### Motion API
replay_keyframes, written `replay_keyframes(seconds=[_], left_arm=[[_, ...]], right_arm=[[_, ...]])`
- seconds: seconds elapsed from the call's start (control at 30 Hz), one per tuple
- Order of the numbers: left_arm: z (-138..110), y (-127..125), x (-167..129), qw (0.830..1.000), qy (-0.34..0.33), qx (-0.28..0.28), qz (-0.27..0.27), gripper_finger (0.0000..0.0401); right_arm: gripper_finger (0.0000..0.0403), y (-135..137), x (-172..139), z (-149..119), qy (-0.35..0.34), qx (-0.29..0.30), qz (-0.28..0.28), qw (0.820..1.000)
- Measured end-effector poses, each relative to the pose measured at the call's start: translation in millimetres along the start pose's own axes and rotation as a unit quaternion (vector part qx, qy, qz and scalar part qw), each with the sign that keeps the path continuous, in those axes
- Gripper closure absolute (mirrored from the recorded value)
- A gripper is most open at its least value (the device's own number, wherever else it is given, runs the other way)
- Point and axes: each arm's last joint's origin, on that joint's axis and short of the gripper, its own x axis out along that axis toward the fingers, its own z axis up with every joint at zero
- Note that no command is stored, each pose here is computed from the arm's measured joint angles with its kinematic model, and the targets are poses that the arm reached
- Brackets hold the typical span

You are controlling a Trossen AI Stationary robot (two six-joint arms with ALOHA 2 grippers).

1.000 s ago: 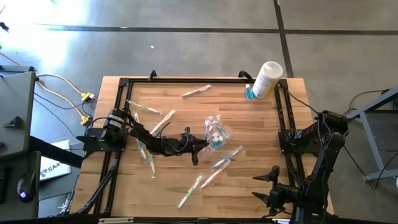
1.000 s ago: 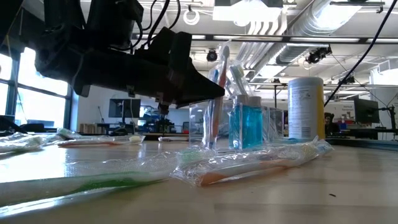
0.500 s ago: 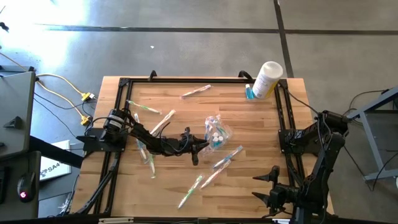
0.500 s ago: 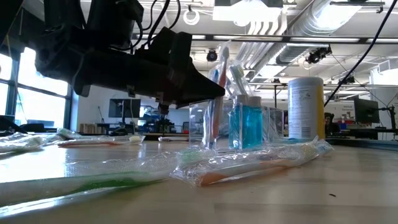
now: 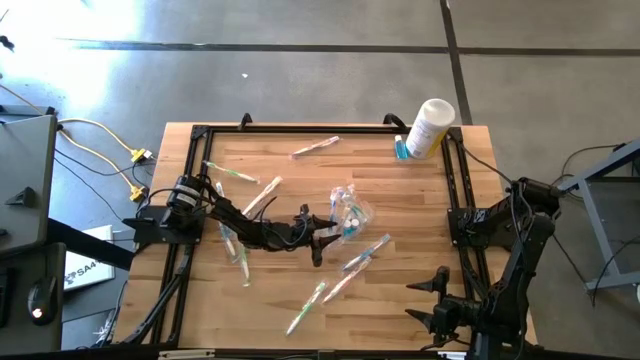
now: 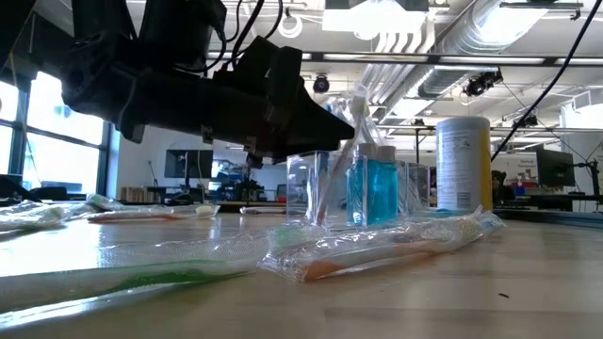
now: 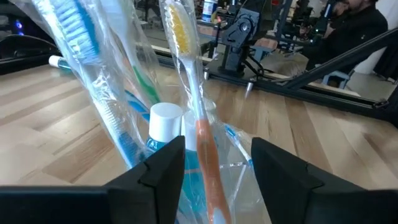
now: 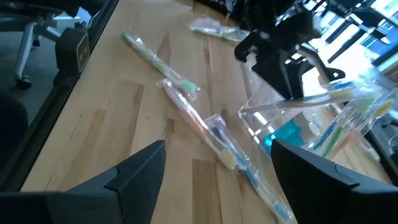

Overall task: Pick & Place toothbrushing station
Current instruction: Put the blue mouthwash into the transparent organizer

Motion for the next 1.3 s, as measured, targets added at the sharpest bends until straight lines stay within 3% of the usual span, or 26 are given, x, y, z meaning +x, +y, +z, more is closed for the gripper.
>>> replay_keyframes(seconds=[0.3, 0.5, 0.6, 0.73, 0.83, 0.93, 1.07, 1.2, 1.3], left_arm=[[10.9, -23.0, -13.6, 0.996, -0.024, 0.081, -0.005, 0.0219], [30.2, -45.8, -32.1, 0.994, -0.053, 0.096, 0.012, 0.0219], [40.5, -55.2, -41.4, 0.994, -0.063, 0.091, 0.010, 0.0219], [48.6, -63.7, -51.2, 0.994, -0.052, 0.096, 0.001, 0.0219], [50.9, -67.8, -57.0, 0.996, -0.034, 0.085, -0.005, 0.0219], [48.2, -70.9, -61.1, 0.997, -0.014, 0.077, -0.011, 0.0219], [41.8, -72.9, -63.7, 0.998, 0.013, 0.060, -0.018, 0.0219], [34.9, -71.0, -63.7, 0.997, 0.045, 0.059, -0.022, 0.0219], [29.9, -69.4, -64.2, 0.996, 0.067, 0.062, -0.018, 0.0219]], right_arm=[[0.0119, -1.1, 2.0, 1.0, -0.003, -0.002, -0.007, 1.000], [0.0119, -13.4, 14.5, 9.3, -0.042, -0.001, -0.073, 0.996], [0.0119, -32.6, 22.9, 21.9, -0.050, 0.039, -0.104, 0.993], [0.0119, -78.7, 37.9, 42.8, -0.029, 0.098, -0.144, 0.984], [0.0119, -128.4, 48.2, 54.8, 0.016, 0.174, -0.156, 0.972], [0.0119, -184.5, 63.8, 59.0, 0.070, 0.256, -0.173, 0.948], [0.0119, -252.1, 78.2, 51.0, 0.120, 0.358, -0.209, 0.902], [0.0119, -301.1, 88.9, 40.4, 0.139, 0.366, -0.268, 0.880], [0.0119, -325.6, 99.3, 30.6, 0.163, 0.388, -0.275, 0.865]])
